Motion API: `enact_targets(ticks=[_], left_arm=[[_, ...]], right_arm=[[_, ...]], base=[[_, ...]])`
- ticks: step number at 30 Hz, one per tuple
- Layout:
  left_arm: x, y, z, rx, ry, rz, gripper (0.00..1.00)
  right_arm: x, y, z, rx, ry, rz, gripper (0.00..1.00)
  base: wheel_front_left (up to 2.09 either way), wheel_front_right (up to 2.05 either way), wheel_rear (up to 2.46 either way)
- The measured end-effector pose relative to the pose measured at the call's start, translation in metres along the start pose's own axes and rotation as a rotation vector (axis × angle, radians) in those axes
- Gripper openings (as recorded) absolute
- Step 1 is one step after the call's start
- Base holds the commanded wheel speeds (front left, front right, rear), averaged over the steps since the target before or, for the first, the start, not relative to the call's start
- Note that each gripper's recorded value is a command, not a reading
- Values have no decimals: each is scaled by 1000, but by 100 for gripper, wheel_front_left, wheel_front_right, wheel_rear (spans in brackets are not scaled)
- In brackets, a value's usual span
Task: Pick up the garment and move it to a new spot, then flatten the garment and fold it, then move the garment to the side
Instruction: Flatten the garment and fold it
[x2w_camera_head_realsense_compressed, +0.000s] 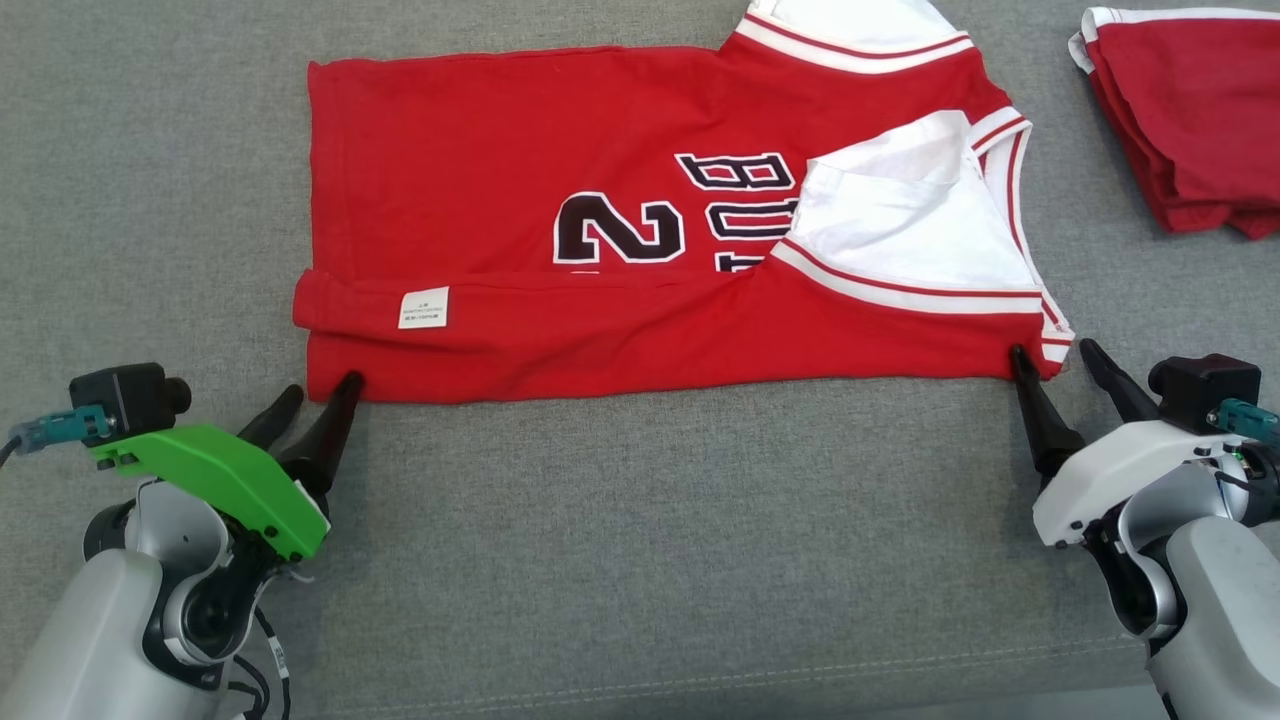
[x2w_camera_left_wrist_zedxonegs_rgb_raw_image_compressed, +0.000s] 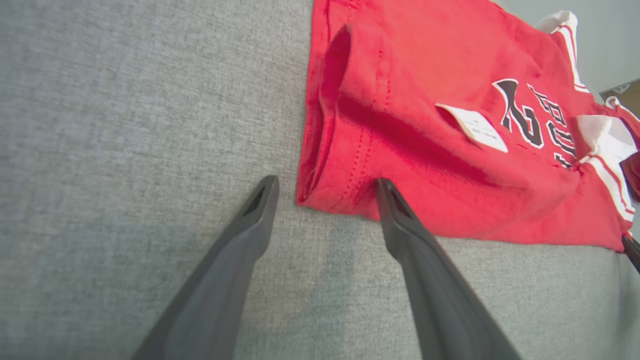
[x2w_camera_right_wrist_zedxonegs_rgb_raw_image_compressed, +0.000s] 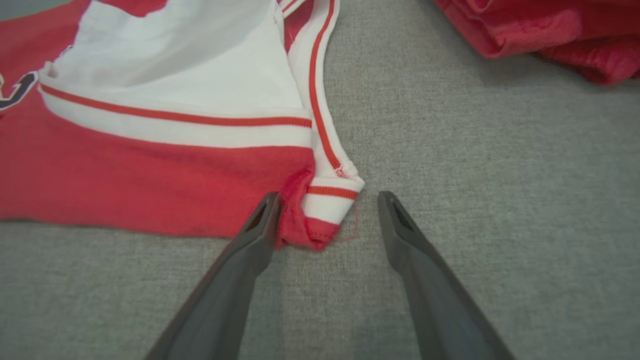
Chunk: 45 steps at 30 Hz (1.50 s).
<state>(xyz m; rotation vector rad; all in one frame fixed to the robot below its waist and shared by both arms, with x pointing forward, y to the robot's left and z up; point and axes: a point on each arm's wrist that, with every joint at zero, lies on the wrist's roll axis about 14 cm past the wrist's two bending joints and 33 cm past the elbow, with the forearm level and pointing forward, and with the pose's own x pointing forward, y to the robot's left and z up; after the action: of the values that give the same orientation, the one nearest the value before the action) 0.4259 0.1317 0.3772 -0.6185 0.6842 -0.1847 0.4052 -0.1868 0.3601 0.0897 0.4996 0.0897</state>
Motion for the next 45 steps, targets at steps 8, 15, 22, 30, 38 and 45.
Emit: enact_targets(ticks=[8, 15, 22, 30, 38, 45], left_arm=[[7, -10, -2, 48, 27, -24, 100], [10, -12, -4, 95, 49, -24, 22], [7, -20, -4, 100, 44, -48, 0], [-19, -27, 4, 126, 33, -86, 0], [-59, -16, -23, 96, 95, -71, 0], [-70, -4, -54, -17, 157, -30, 0]], right_arm=[[4, 8, 1, -7, 2, 30, 100], [5, 16, 1, 2, 17, 70, 0], [3, 24, 4, 59, 24, 99, 0], [-17, 16, 16, 108, 8, 111, 0], [-51, 12, 3, 158, 80, 126, 0], [-70, -4, -34, 194, 198, 65, 0]], base=[[0, 0, 0], [0, 0, 0], [0, 0, 0], [0, 0, 0], [0, 0, 0], [0, 0, 0]])
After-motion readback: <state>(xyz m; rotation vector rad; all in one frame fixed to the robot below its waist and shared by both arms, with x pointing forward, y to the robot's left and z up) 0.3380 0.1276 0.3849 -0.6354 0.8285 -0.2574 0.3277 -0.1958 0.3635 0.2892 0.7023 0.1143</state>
